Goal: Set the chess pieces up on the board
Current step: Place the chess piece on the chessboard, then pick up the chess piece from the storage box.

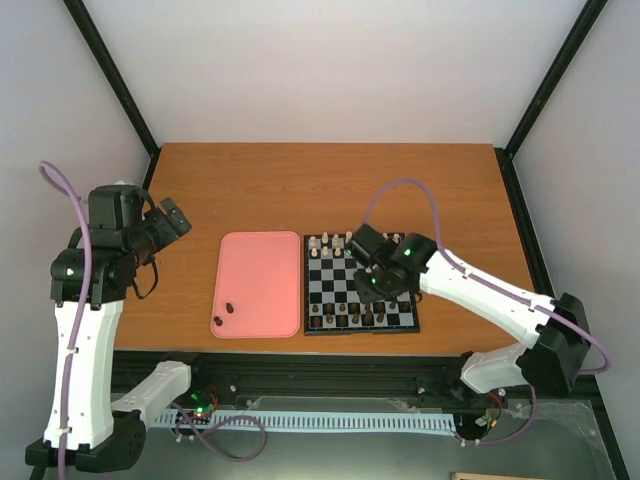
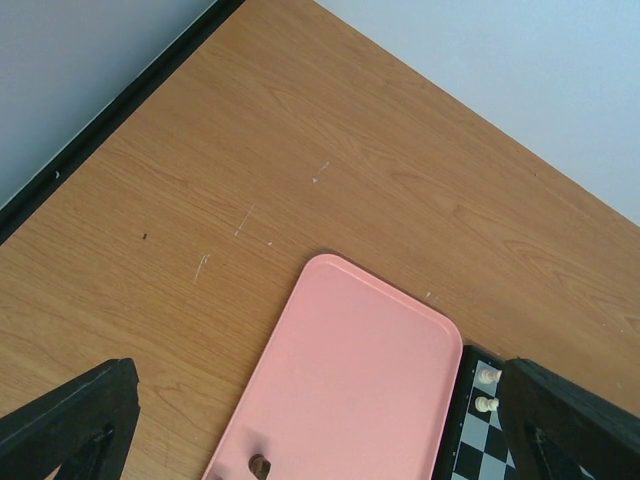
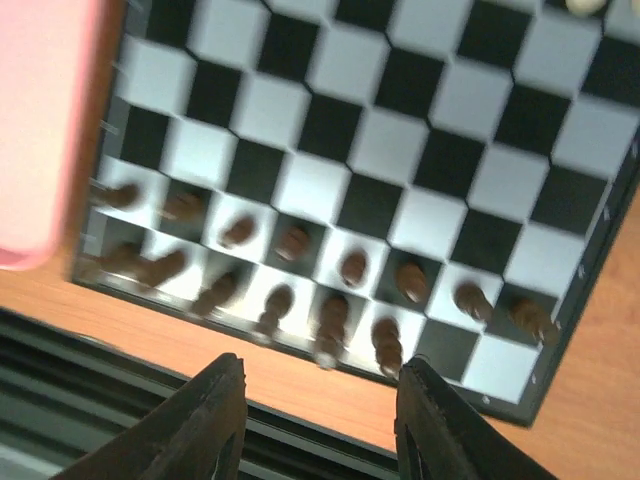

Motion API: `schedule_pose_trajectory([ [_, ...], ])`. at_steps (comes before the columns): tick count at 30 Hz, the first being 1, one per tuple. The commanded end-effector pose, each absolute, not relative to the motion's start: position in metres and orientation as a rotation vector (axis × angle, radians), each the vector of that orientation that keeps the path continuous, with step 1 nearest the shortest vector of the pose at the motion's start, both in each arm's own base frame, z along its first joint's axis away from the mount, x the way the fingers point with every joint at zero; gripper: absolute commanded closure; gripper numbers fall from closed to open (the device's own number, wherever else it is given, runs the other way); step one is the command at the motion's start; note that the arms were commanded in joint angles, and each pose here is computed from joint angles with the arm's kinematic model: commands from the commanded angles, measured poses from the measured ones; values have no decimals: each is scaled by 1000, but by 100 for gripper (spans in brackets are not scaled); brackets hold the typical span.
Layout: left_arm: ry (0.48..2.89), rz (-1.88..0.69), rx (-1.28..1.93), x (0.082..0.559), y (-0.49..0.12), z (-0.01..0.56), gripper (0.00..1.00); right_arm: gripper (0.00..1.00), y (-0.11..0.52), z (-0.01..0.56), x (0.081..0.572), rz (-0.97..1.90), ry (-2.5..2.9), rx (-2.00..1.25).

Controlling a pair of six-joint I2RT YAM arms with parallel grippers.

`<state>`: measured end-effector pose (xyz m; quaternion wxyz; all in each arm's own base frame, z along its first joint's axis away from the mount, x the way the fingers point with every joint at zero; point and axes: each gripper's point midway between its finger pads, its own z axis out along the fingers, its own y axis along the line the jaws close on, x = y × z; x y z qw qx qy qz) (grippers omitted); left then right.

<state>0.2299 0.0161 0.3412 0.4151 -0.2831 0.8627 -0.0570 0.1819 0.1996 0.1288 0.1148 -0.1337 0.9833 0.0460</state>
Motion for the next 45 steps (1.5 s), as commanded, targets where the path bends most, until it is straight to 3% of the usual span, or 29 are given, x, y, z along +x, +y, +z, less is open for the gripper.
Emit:
schedule_pose_trajectory([
  [1, 2130, -150, -696, 228, 18, 354, 0, 58, 242, 174, 203, 264, 2766, -524],
  [4, 2117, -155, -699, 226, 18, 361, 0, 55, 293, 187, 219, 398, 2696, -641],
  [12, 2080, -197, -694, 221, 15, 381, 0, 54, 430, 147, 225, 551, 2627, -1000],
  [20, 2091, -207, -686, 219, 13, 382, 0, 53, 518, 122, 208, 643, 2525, -1243],
  [28, 2117, -204, -686, 217, 12, 373, 0, 53, 550, 94, 190, 707, 2538, -1330],
  [45, 2145, -201, -687, 217, 11, 366, 0, 58, 556, 52, 185, 670, 2598, -1372],
])
